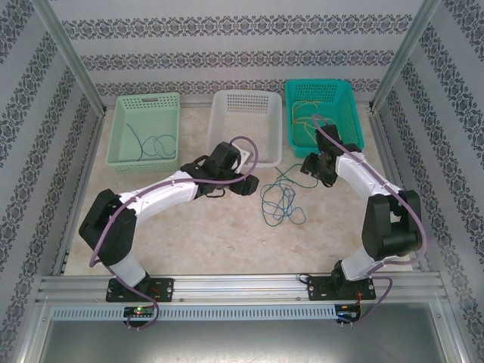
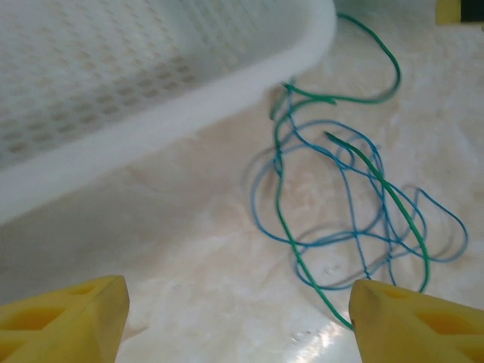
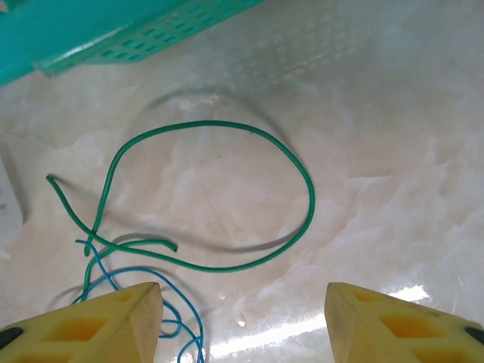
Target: Untangle the cables
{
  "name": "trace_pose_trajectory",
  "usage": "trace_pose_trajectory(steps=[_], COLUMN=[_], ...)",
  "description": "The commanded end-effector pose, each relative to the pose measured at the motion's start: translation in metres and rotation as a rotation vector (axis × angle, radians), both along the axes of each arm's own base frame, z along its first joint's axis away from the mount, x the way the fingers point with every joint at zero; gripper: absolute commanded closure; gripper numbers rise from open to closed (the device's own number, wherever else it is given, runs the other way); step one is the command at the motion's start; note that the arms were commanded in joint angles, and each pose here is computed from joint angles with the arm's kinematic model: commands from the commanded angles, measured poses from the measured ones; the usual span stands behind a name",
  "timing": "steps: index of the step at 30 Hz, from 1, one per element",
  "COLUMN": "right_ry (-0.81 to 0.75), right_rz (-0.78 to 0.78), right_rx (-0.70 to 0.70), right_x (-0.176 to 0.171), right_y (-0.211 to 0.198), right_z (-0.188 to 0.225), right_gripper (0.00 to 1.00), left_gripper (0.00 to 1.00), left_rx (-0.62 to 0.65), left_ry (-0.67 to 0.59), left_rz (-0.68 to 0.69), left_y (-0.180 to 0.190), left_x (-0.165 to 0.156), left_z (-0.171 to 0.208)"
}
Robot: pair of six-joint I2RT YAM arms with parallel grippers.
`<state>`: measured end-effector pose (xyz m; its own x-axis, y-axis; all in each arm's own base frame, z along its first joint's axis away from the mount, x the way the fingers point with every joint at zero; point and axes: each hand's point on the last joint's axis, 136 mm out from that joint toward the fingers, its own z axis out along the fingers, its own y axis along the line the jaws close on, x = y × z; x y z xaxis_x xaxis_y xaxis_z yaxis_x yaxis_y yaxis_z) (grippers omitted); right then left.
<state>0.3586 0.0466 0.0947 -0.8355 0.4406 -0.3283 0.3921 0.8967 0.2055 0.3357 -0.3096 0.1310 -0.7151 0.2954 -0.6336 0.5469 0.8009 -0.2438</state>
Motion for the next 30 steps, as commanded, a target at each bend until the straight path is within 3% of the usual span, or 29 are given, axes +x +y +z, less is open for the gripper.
trace_pose_trajectory(steps=[1,3,7,15,23,26,30], right_ry=[-0.013,-0.024,-0.044,-0.084,-0.126,-0.138,-0.148], right_rz=[0.012,0.016,0.024,0.04,0.037,0.025,0.015], right_rx=[0.033,0.034,0.035,0.054,0.062,0.068,0.071], right_x=[-0.01,-0.013,-0.018,-0.018,-0.021,-0.022,-0.025], right_y=[0.004,0.004,0.003,0.006,0.002,-0.003,-0.006], right_z=[0.002,0.004,0.011,0.025,0.039,0.042,0.045], right_gripper=[0.4,0.4,0.38,0.37,0.35,0.35,0.34], left_gripper=[0.32,0.38,0.37,0.35,0.41,0.47,0.66], left_rx=[-0.045,-0.066,-0.103,-0.078,0.002,0.013,0.026], left_ry=[0.139,0.196,0.276,0.378,0.446,0.455,0.453], left_rz=[-0.117,-0.123,-0.131,-0.085,-0.039,-0.041,-0.039], left_y=[-0.032,-0.04,-0.057,-0.066,-0.061,-0.062,-0.062], left_x=[-0.03,-0.033,-0.035,-0.033,-0.034,-0.034,-0.032], left_z=[-0.029,-0.039,-0.046,-0.07,-0.099,-0.103,-0.106])
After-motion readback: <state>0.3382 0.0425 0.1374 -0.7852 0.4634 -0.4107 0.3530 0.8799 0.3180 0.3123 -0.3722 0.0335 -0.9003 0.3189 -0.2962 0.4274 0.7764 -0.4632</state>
